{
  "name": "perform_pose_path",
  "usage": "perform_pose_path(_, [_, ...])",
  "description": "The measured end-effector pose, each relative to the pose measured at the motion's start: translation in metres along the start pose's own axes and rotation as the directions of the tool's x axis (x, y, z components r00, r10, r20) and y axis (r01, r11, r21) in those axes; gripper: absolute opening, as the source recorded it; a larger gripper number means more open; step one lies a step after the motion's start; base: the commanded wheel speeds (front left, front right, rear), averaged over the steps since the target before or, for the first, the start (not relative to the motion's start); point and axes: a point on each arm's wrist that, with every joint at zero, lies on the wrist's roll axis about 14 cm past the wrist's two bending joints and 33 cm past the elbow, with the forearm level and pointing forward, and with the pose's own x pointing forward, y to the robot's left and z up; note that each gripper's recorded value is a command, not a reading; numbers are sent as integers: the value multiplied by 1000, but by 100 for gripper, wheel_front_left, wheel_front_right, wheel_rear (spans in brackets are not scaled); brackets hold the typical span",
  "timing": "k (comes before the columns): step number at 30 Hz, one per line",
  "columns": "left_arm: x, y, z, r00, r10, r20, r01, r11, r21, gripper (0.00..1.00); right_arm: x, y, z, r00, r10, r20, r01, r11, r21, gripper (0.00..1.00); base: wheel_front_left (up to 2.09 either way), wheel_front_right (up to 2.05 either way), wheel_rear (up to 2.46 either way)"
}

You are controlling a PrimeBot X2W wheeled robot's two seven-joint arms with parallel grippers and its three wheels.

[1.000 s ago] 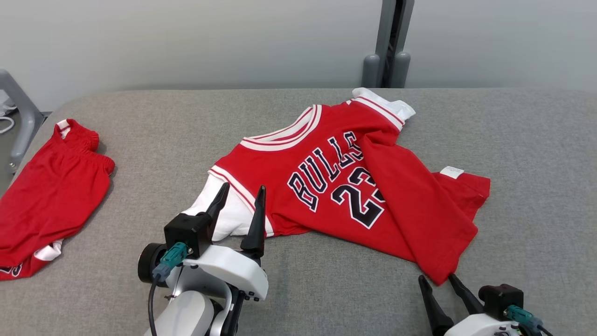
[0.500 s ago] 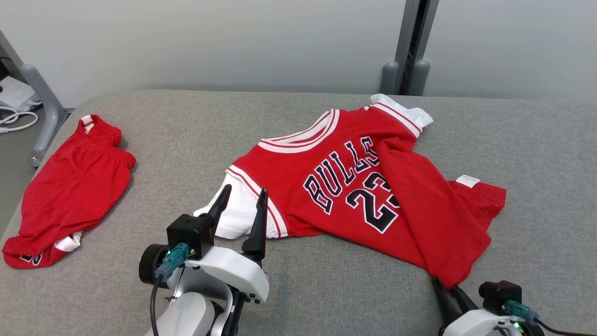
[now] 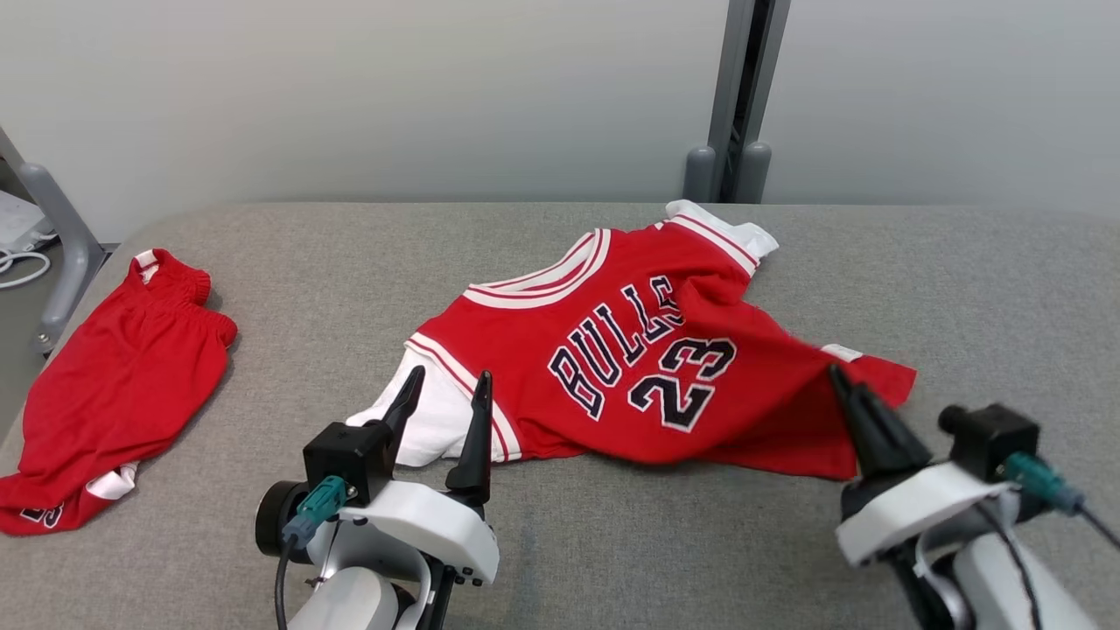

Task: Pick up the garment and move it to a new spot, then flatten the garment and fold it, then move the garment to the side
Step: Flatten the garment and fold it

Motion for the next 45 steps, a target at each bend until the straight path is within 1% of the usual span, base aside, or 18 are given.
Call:
perform_pose_path(4, [2,-1,-3,1000,-2,-8,2,1000,-5,100,20,-33,59,993,-32,110,40,996,-74,0,0,0,0])
perform_pose_path(6, [3,1,-2,1000,2,-6,-2,1000,-5,100,30,-47,80,989,-46,137,61,992,-107,0,0,0,0])
perform_pose_path(8, [4,4,-2,1000,12,-6,-12,1000,-8,100,41,-58,88,989,-63,137,77,992,-104,0,0,0,0])
perform_pose_path(12, [5,13,-2,999,40,-8,-40,999,-7,100,61,-80,69,995,-99,35,103,985,-138,0,0,0,0])
perform_pose_path(14, [5,21,-4,998,63,-13,-63,998,-6,100,72,-88,53,993,-119,-16,116,986,-122,0,0,0,0])
perform_pose_path(15, [5,21,-4,998,63,-13,-63,998,-6,100,72,-88,53,993,-119,-16,116,986,-122,0,0,0,0])
perform_pose_path(16, [6,29,-5,996,86,-14,-87,996,-2,100,83,-95,36,988,-140,-65,134,987,-88,0,0,0,0])
perform_pose_path(17, [6,29,-5,996,86,-14,-87,996,-2,100,83,-95,36,988,-140,-65,134,987,-88,5,0,0,0])
perform_pose_path(18, [6,34,-6,995,99,-17,-99,995,-1,100,89,-98,29,985,-147,-85,140,987,-85,96,0,0,0])
perform_pose_path(19, [5,38,-9,993,112,-25,-112,994,2,100,94,-102,23,983,-154,-99,145,985,-95,100,0,0,0])
perform_pose_path(21, [5,44,-12,991,128,-34,-128,992,5,100,102,-106,5,976,-161,-145,144,982,-121,100,0,0,0])
perform_pose_path(24, [5,50,-13,989,147,-36,-147,989,6,100,96,-115,-40,941,-181,-288,124,971,-204,100,0,0,0])
perform_pose_path(25, [4,52,-15,987,154,-39,-154,988,7,100,95,-116,-47,934,-188,-304,132,972,-197,100,0,0,0])
perform_pose_path(27, [4,55,-15,986,163,-38,-163,987,7,100,98,-110,-52,935,-186,-303,141,977,-162,100,0,0,0])
perform_pose_path(30, [6,54,-15,987,158,-36,-157,987,11,100,91,-97,-61,935,-161,-317,113,980,-164,100,0,0,0])
perform_pose_path(37, [16,37,-17,994,103,-38,-103,995,-4,100,62,-99,-57,939,-178,-294,139,979,-148,100,0,0,0])
perform_pose_path(42, [24,21,-19,998,57,-38,-57,998,-14,100,40,-109,-39,950,-201,-237,169,974,-150,100,0,0,0])
perform_pose_path(45, [25,17,-23,998,46,-46,-47,999,-18,100,28,-114,-24,960,-213,-180,188,971,-146,100,0,0,0])
